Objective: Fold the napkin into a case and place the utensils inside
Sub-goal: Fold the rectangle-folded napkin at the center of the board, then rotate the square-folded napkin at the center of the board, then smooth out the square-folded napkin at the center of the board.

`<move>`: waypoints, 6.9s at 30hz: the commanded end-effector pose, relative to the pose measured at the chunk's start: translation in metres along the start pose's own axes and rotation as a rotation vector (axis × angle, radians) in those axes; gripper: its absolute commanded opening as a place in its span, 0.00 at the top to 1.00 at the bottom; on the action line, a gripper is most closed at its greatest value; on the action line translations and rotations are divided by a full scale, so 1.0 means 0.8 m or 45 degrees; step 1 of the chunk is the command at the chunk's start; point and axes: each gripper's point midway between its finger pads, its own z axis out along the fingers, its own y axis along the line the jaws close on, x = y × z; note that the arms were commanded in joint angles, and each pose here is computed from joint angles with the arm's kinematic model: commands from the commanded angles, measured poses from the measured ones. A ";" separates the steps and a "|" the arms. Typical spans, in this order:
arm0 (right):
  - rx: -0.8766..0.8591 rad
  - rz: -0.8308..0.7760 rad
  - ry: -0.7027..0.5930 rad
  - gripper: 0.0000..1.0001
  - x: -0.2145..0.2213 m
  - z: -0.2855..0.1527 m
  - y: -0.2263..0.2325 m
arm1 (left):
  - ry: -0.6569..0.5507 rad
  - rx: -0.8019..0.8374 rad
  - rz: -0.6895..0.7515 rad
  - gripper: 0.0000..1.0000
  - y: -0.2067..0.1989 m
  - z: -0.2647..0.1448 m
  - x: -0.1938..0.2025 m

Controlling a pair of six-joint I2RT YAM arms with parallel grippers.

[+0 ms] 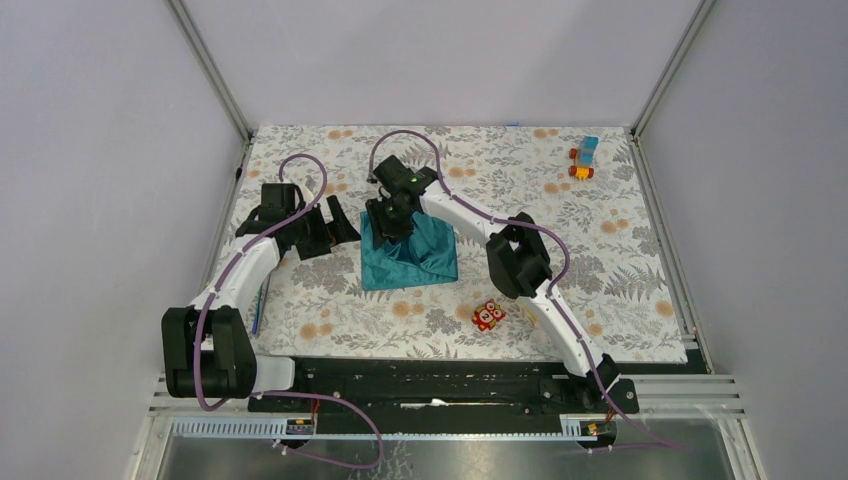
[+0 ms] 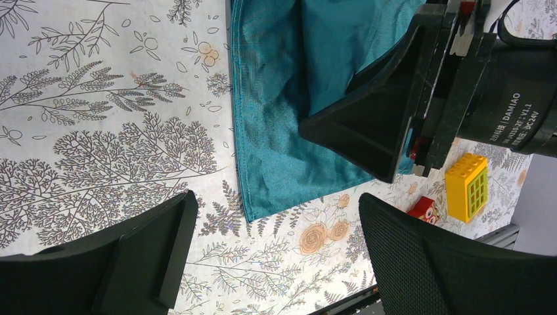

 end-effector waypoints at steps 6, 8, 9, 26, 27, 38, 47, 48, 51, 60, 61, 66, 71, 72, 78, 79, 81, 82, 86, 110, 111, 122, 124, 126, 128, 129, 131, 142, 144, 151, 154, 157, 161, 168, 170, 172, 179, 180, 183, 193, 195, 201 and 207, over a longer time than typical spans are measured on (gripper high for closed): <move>0.118 0.020 -0.107 0.26 -0.015 -0.081 0.015 | -0.027 0.026 0.007 0.01 -0.002 0.004 -0.008; 0.125 0.009 -0.128 0.20 -0.015 -0.095 0.016 | -0.026 0.019 0.006 0.01 0.000 0.005 -0.008; 0.127 0.003 -0.140 0.17 -0.016 -0.102 0.018 | -0.024 0.016 0.005 0.01 0.001 0.006 -0.007; -0.242 0.294 -0.313 0.04 -0.064 -0.091 -0.031 | -0.032 -0.032 -0.001 0.01 0.009 0.007 -0.008; -0.257 0.287 -0.299 0.06 -0.063 -0.086 -0.031 | -0.032 -0.033 -0.001 0.01 0.010 0.007 -0.008; -0.167 0.138 -0.220 0.08 -0.020 -0.083 -0.062 | 0.051 0.054 -0.046 0.02 0.001 0.020 0.007; -0.304 0.147 -0.163 0.14 0.002 -0.066 -0.052 | 0.081 0.213 -0.184 0.01 -0.025 0.005 0.039; -0.324 0.157 -0.162 0.17 0.002 -0.065 -0.050 | 0.078 0.208 -0.184 0.01 -0.024 0.003 0.041; -0.395 0.161 -0.147 0.26 0.006 -0.062 -0.041 | 0.077 0.173 -0.183 0.01 -0.018 0.000 0.047; -0.587 0.106 -0.099 0.38 0.015 -0.056 -0.003 | 0.039 0.153 -0.287 0.01 -0.010 0.002 0.059; -0.603 0.085 -0.095 0.38 0.016 -0.058 0.004 | 0.031 0.146 -0.294 0.01 -0.008 0.002 0.060; -0.674 0.044 -0.026 0.39 0.041 -0.060 0.031 | -0.016 0.119 -0.301 0.01 -0.007 -0.004 0.053; -0.749 0.044 0.054 0.40 0.081 -0.063 0.055 | -0.064 0.099 -0.304 0.01 -0.007 -0.010 0.043; -0.756 0.042 0.061 0.40 0.087 -0.065 0.057 | -0.064 0.096 -0.304 0.01 -0.007 -0.009 0.042; -0.724 -0.011 -0.021 0.35 0.087 -0.101 0.062 | -0.021 0.074 -0.272 0.01 -0.006 0.001 0.030; -0.694 -0.017 -0.048 0.34 0.084 -0.107 0.059 | -0.025 0.057 -0.252 0.01 -0.005 0.003 0.024; -0.587 0.003 -0.110 0.33 0.077 -0.117 0.043 | -0.024 0.025 -0.211 0.03 -0.004 0.010 0.012; -0.510 0.030 -0.144 0.32 0.074 -0.122 0.028 | -0.010 0.015 -0.190 0.04 -0.006 0.014 0.008; -0.290 0.144 -0.186 0.33 0.093 -0.134 -0.024 | 0.085 -0.055 -0.156 0.15 -0.001 0.040 0.011; 0.177 0.520 -0.291 0.97 0.162 -0.077 -0.192 | -0.107 -0.070 -0.153 0.30 -0.032 0.025 0.017; 0.178 0.523 -0.301 0.97 0.153 -0.077 -0.198 | -0.115 -0.063 -0.153 0.30 -0.035 0.023 0.012; 0.299 0.458 -0.341 0.85 0.041 -0.103 -0.298 | -0.098 -0.010 -0.141 0.11 -0.048 0.061 -0.087; 0.257 0.410 -0.334 0.80 0.025 -0.113 -0.286 | -0.095 -0.078 -0.108 0.10 -0.034 0.084 -0.110; 0.169 0.395 -0.361 0.72 0.018 -0.127 -0.263 | -0.045 -0.111 -0.086 0.08 -0.021 0.113 -0.126; 0.086 0.378 -0.389 0.64 0.021 -0.140 -0.241 | 0.038 -0.116 -0.074 0.06 -0.014 0.138 -0.133; 0.061 0.382 -0.389 0.61 0.027 -0.144 -0.235 | 0.063 -0.083 -0.050 0.04 -0.018 0.150 -0.135; -0.001 0.389 -0.381 0.59 0.042 -0.150 -0.220 | 0.074 -0.080 -0.027 0.01 -0.014 0.168 -0.142; -0.115 0.367 -0.357 0.57 0.096 -0.163 -0.178 | 0.239 -0.048 -0.171 0.03 0.011 0.194 -0.067; -0.133 0.363 -0.358 0.57 0.099 -0.164 -0.173 | 0.270 -0.019 -0.231 0.04 0.011 0.186 -0.038; -0.147 0.365 -0.332 0.57 0.111 -0.161 -0.171 | 0.245 0.078 -0.331 0.05 -0.011 0.117 0.050; -0.153 0.371 -0.314 0.57 0.118 -0.158 -0.170 | 0.173 0.075 -0.279 0.03 -0.018 0.079 0.052; -0.159 0.371 -0.298 0.56 0.122 -0.154 -0.168 | 0.177 0.008 -0.235 0.01 -0.012 0.053 0.059; -0.185 0.382 -0.271 0.52 0.125 -0.147 -0.163 | 0.184 -0.030 -0.229 0.05 -0.006 0.038 0.072; -0.227 0.506 -0.248 0.37 0.130 -0.133 -0.163 | 0.250 0.047 -0.247 0.43 -0.011 0.042 0.100; -0.240 0.537 -0.237 0.36 0.133 -0.128 -0.164 | 0.268 0.046 -0.243 0.49 -0.010 0.045 0.107; -0.253 0.546 -0.230 0.37 0.136 -0.125 -0.164 | 0.267 0.030 -0.239 0.53 -0.006 0.046 0.110; -0.261 0.550 -0.226 0.37 0.138 -0.121 -0.164 | 0.268 0.032 -0.247 0.60 -0.001 0.054 0.116; -0.260 0.551 -0.226 0.37 0.138 -0.121 -0.165 | 0.268 0.032 -0.249 0.60 0.000 0.055 0.115; -0.260 0.553 -0.221 0.37 0.139 -0.119 -0.165 | 0.268 0.038 -0.252 0.61 0.000 0.058 0.117; -0.264 0.551 -0.218 0.37 0.140 -0.117 -0.165 | 0.277 0.045 -0.247 0.72 0.002 0.063 0.119; -0.264 0.552 -0.218 0.37 0.140 -0.117 -0.165 | 0.273 0.050 -0.240 0.83 0.000 0.062 0.118; -0.272 0.563 -0.199 0.37 0.147 -0.114 -0.164 | 0.218 0.061 -0.214 0.98 -0.009 0.056 0.098; -0.280 0.565 -0.188 0.38 0.149 -0.113 -0.161 | 0.212 0.051 -0.193 1.00 -0.010 0.054 0.092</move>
